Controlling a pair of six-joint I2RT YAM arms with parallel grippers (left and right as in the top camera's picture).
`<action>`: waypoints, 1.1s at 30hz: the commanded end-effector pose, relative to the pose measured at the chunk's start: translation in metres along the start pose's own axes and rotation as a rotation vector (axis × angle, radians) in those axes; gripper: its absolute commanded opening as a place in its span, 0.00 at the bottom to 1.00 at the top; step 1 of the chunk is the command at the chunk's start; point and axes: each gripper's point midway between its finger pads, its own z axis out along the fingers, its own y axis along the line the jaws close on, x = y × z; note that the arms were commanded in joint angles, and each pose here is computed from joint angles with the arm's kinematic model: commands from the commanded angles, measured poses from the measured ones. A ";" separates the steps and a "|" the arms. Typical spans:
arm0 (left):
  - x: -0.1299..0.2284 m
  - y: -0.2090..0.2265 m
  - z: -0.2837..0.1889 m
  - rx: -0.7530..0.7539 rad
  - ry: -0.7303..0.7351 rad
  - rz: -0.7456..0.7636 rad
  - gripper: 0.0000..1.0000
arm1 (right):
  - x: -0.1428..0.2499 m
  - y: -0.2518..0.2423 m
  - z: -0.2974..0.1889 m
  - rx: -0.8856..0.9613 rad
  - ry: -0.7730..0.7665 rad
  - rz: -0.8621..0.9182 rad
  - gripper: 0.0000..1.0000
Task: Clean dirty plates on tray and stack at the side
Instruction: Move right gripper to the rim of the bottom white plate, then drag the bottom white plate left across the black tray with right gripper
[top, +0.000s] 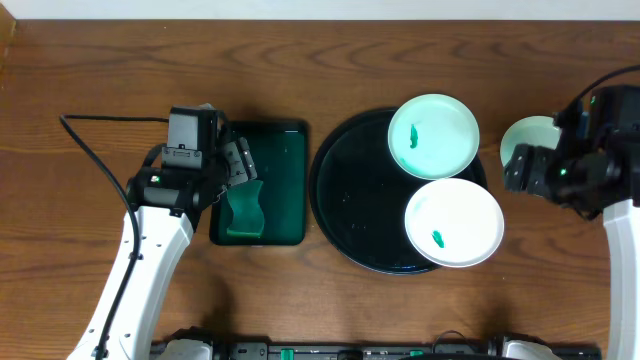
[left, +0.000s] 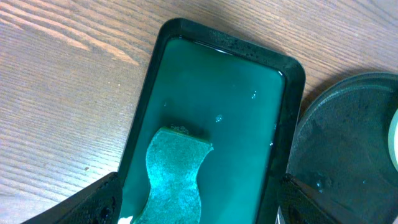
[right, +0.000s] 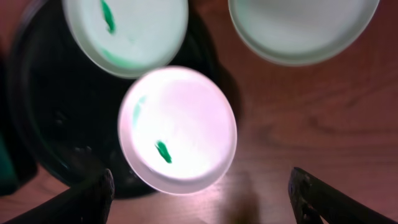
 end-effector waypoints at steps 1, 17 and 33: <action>-0.009 0.000 -0.005 -0.005 -0.025 0.006 0.80 | 0.027 -0.007 0.030 0.032 0.105 0.015 0.86; -0.009 0.000 -0.005 -0.005 -0.025 0.006 0.80 | 0.082 -0.033 0.146 0.082 0.137 0.203 0.59; -0.009 0.000 -0.005 -0.005 -0.025 0.006 0.80 | 0.111 0.054 0.143 -0.325 0.285 0.181 0.01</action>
